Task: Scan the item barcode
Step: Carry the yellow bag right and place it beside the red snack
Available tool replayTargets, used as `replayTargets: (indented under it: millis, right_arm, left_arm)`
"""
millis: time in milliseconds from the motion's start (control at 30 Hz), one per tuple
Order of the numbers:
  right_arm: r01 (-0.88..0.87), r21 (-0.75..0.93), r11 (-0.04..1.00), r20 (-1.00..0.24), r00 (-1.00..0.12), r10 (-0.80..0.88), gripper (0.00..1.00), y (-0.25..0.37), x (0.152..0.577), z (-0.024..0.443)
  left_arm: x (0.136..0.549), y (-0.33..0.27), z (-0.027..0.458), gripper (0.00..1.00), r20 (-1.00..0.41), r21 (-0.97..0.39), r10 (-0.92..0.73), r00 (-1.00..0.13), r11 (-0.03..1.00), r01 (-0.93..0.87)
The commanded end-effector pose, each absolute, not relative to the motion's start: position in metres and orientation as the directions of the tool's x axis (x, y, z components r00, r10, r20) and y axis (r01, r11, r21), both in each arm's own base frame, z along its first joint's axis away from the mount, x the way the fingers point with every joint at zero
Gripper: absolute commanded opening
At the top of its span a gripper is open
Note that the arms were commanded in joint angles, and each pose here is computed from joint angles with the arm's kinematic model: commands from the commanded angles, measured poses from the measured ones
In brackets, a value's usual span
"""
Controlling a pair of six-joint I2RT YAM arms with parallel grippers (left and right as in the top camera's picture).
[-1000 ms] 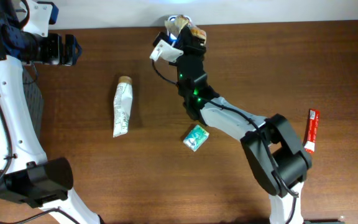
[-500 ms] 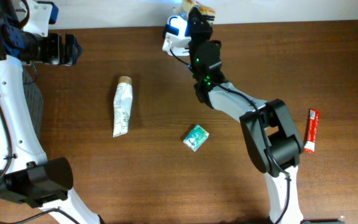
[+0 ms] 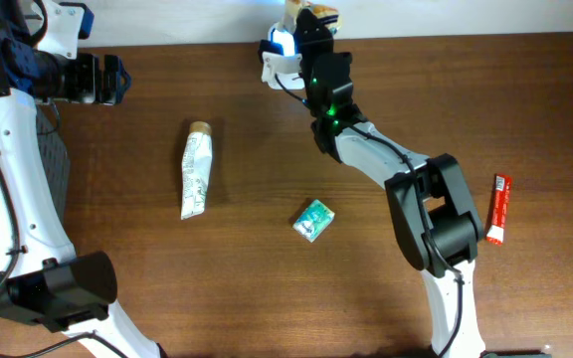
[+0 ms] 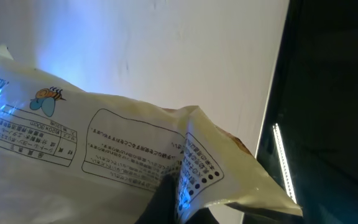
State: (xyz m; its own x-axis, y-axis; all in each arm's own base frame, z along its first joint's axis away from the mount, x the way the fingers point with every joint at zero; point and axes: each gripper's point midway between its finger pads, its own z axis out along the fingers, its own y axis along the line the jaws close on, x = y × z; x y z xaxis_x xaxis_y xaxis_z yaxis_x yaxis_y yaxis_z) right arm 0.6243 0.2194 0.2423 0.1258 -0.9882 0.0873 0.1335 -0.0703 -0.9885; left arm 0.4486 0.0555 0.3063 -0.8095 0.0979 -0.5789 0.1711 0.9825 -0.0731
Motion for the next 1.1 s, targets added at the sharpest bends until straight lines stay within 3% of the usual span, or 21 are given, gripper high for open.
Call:
replayTargets:
  millis: [0,367,467,567,600,633,733,800,867,933,1067]
  right_arm:
    - [0.178,-0.982,-0.069,0.094,0.133,-0.987,0.04,0.212,0.630,0.260]
    - [0.186,-0.977,-0.103,0.127,0.122,-0.984,0.04,0.206,0.632,0.262]
    - [0.223,-0.973,-0.064,0.078,0.055,-0.995,0.04,0.197,0.621,0.299]
    - [0.185,-0.963,0.198,-0.208,-0.039,-0.977,0.04,0.173,0.589,0.358]
    - [0.204,-0.911,0.359,-0.383,-0.091,-0.919,0.04,0.156,0.568,0.386]
    - [0.208,-0.868,0.452,-0.481,-0.121,-0.868,0.04,0.146,0.551,0.402]
    - [-0.017,-0.714,0.700,-0.691,-0.138,-0.709,0.04,0.136,0.484,0.417]
    - [-0.147,-0.480,0.865,-0.838,-0.214,-0.501,0.04,0.117,0.430,0.418]
    - [-0.136,-0.253,0.958,-0.904,-0.319,-0.284,0.04,0.087,0.394,0.416]
    - [0.062,-0.059,0.996,-0.875,-0.483,-0.022,0.04,0.016,0.359,0.394]
    - [0.210,0.050,0.976,-0.714,-0.677,0.182,0.04,-0.057,0.347,0.320]
  left_arm:
    - [0.446,0.057,0.315,0.99,-0.596,-0.058,0.108,-0.795,0.982,0.177]
    - [0.446,0.057,0.315,0.99,-0.596,-0.058,0.108,-0.795,0.982,0.177]
    - [0.446,0.057,0.315,0.99,-0.596,-0.059,0.108,-0.795,0.982,0.177]
    - [0.446,0.057,0.315,0.99,-0.596,-0.059,0.108,-0.795,0.982,0.177]
    - [0.446,0.057,0.315,0.99,-0.596,-0.059,0.108,-0.795,0.982,0.177]
    - [0.446,0.057,0.315,0.99,-0.597,-0.059,0.108,-0.795,0.982,0.177]
    - [0.446,0.057,0.315,0.99,-0.596,-0.059,0.108,-0.795,0.982,0.177]
    - [0.446,0.057,0.315,0.99,-0.596,-0.059,0.108,-0.795,0.982,0.177]
    - [0.446,0.057,0.315,0.99,-0.596,-0.059,0.108,-0.795,0.982,0.177]
    - [0.446,0.057,0.315,0.99,-0.596,-0.059,0.108,-0.795,0.982,0.177]
    - [0.446,0.057,0.315,0.99,-0.596,-0.059,0.108,-0.795,0.982,0.177]
